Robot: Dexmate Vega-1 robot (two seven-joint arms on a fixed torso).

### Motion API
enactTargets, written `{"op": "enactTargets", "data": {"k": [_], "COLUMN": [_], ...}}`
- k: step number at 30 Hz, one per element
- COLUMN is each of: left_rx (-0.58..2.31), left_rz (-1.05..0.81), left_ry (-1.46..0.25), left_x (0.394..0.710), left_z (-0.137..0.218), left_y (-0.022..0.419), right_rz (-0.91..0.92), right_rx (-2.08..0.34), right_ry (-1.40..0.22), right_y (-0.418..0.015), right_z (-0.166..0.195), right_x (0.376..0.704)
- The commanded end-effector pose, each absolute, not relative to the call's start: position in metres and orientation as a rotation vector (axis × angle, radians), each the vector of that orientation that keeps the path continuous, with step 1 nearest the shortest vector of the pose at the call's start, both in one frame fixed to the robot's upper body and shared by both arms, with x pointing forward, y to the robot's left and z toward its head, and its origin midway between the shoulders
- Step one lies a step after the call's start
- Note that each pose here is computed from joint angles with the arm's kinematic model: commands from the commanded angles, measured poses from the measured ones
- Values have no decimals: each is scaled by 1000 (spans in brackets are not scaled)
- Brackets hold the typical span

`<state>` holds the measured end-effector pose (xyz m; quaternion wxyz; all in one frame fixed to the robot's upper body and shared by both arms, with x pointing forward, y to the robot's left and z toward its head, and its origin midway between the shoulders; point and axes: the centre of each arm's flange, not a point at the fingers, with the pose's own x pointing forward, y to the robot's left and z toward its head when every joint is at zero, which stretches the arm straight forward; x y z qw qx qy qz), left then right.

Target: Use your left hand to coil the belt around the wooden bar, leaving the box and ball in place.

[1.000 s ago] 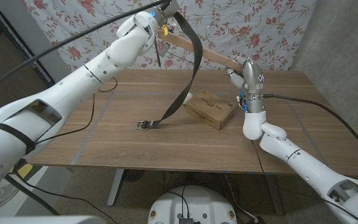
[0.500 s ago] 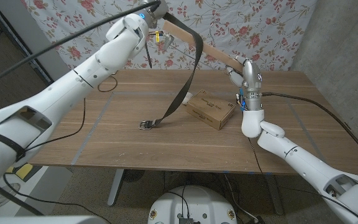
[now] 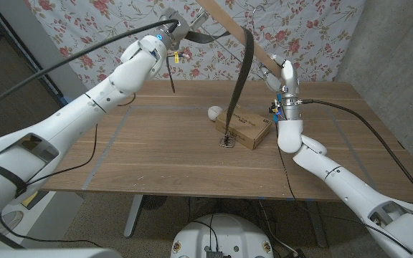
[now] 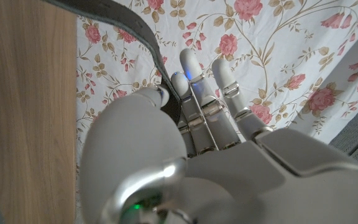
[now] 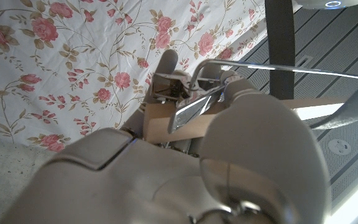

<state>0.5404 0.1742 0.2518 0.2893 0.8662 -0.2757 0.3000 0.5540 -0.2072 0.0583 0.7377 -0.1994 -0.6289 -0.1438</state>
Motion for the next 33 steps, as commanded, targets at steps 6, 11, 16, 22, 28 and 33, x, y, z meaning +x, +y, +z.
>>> {"op": "enactTargets", "data": {"k": [6, 11, 16, 22, 28, 33], "left_rx": [2257, 2241, 2234, 2223, 2207, 2180], "left_rz": [620, 563, 516, 472, 412, 394], "left_ry": [-808, -843, -857, -878, -918, -924], "left_x": [548, 543, 538, 534, 529, 518], "left_z": [198, 179, 167, 159, 148, 143], "left_y": [169, 161, 156, 151, 138, 131], "right_rz": [-574, -664, -683, -694, -740, -777], "right_rx": [-590, -643, -667, -644, -688, -730], "right_ry": [-1247, -1224, -1209, -1161, -1110, -1063], "right_y": [-203, -202, -203, -206, -212, -219], "right_z": [88, 100, 109, 116, 120, 118], "right_x": [568, 574, 579, 586, 596, 606]}}
